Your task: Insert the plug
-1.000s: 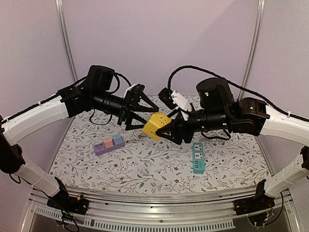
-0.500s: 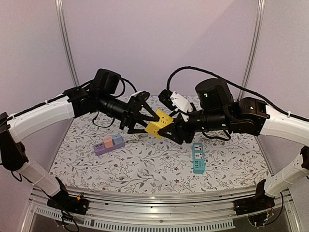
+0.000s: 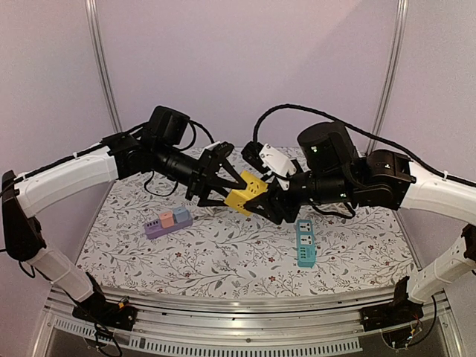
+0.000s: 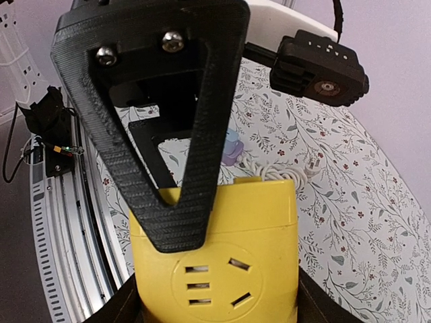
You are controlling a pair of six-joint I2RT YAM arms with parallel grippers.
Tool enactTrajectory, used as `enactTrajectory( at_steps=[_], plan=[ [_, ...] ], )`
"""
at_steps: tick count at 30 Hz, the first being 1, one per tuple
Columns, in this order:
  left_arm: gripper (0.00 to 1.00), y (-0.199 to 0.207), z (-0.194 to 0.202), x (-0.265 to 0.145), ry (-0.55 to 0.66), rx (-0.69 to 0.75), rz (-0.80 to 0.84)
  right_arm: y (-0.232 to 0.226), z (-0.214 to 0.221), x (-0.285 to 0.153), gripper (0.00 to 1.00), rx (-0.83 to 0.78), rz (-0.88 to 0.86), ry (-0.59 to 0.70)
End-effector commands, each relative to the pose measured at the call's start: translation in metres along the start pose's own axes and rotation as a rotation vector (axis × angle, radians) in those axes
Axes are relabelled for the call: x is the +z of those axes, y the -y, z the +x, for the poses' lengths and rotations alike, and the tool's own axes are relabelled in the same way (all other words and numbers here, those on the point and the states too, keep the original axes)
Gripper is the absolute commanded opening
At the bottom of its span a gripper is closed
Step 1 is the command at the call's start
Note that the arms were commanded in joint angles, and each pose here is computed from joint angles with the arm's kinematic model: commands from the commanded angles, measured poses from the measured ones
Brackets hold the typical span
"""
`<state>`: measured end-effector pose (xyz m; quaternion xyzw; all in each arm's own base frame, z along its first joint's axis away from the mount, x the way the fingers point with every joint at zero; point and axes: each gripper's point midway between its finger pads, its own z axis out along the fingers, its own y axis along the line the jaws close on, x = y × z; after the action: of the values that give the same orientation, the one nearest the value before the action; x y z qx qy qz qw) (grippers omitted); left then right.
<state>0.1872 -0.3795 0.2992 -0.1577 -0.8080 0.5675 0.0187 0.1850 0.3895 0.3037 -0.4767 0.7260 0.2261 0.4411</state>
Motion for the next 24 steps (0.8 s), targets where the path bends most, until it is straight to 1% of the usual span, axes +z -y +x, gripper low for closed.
enactTrajectory(
  at_steps=[1,4,7,11,14,15,16,17,18,19,20,21,22,24],
  plan=[
    [0.71,0.002,0.007,0.007,-0.045,-0.034,-0.003,-0.007,-0.023,-0.002,0.00,-0.060,-0.007,0.058],
    [0.72,0.004,0.005,0.007,-0.038,-0.026,-0.004,-0.011,-0.022,0.000,0.00,-0.069,-0.013,0.052],
    [0.67,0.004,0.003,0.007,-0.031,-0.017,-0.006,-0.012,-0.020,0.003,0.00,-0.071,-0.013,0.041],
    [0.55,0.002,0.003,0.008,-0.033,-0.019,-0.013,-0.011,-0.019,0.004,0.00,-0.065,-0.007,0.038],
    [0.50,0.001,0.006,0.007,-0.038,-0.021,-0.018,-0.010,-0.018,0.005,0.00,-0.062,0.005,0.034],
    [0.44,0.001,0.006,0.007,-0.038,-0.018,-0.018,-0.008,-0.017,0.005,0.00,-0.061,0.011,0.033],
    [0.34,0.001,0.007,0.006,-0.040,-0.018,-0.017,-0.007,-0.017,0.005,0.00,-0.061,0.020,0.032],
    [0.22,0.001,0.007,0.006,-0.040,-0.017,-0.016,-0.005,-0.017,0.004,0.05,-0.058,0.033,0.029],
    [0.07,0.001,0.007,0.006,-0.040,-0.017,-0.018,-0.001,-0.016,0.004,0.14,-0.050,0.053,0.023],
    [0.00,0.000,0.007,0.005,-0.034,-0.017,-0.027,0.006,-0.016,0.003,0.32,-0.036,0.093,0.020],
    [0.00,-0.004,0.004,0.004,-0.017,-0.013,-0.054,0.013,-0.013,0.002,0.56,0.005,0.137,0.014],
    [0.00,-0.007,0.002,0.001,0.000,-0.010,-0.082,0.022,-0.008,0.001,0.73,0.050,0.189,0.007],
    [0.00,-0.010,0.000,-0.001,0.015,-0.006,-0.111,0.026,-0.004,-0.003,0.83,0.073,0.213,0.006],
    [0.00,-0.018,-0.002,-0.005,0.040,-0.009,-0.164,0.035,0.006,-0.008,0.98,0.110,0.262,-0.001]
  ],
)
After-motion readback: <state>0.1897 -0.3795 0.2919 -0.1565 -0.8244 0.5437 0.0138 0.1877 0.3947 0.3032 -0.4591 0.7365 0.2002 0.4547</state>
